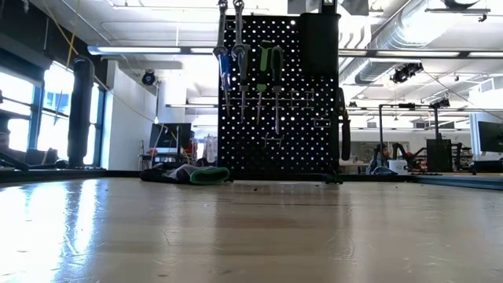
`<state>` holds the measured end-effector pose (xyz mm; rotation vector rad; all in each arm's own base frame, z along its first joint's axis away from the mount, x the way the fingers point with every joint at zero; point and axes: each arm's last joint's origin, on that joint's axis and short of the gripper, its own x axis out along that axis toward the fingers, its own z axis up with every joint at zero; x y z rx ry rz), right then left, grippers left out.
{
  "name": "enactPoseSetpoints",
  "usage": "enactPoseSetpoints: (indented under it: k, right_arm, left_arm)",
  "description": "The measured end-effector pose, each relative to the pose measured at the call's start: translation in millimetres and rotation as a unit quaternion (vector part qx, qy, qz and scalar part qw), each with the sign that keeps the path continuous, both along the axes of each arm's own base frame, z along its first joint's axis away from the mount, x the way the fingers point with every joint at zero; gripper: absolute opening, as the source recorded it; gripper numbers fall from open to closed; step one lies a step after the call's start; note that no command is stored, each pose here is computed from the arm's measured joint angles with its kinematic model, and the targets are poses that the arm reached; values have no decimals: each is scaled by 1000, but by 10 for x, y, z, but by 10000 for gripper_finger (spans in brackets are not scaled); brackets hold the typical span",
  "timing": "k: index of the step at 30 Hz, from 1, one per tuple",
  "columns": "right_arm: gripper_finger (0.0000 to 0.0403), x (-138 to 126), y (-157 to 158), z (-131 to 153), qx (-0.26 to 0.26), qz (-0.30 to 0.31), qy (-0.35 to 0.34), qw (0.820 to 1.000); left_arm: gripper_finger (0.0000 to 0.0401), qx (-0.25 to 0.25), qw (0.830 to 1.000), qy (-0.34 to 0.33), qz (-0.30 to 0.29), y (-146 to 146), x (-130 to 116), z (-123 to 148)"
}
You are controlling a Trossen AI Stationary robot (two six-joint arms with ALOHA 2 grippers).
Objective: Hang tools onto peg board
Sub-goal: Hang the blue pick tool on the pegboard
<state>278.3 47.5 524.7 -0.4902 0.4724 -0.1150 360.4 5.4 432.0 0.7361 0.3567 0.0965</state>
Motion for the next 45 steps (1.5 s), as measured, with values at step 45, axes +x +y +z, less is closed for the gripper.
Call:
enactPoseSetpoints:
  k: [45]
  right_arm:
    - [9,-118,8,-128,-18,-66,67,995]
  left_arm:
    - [70,-23,1000,-5,11,-15,-108,74]
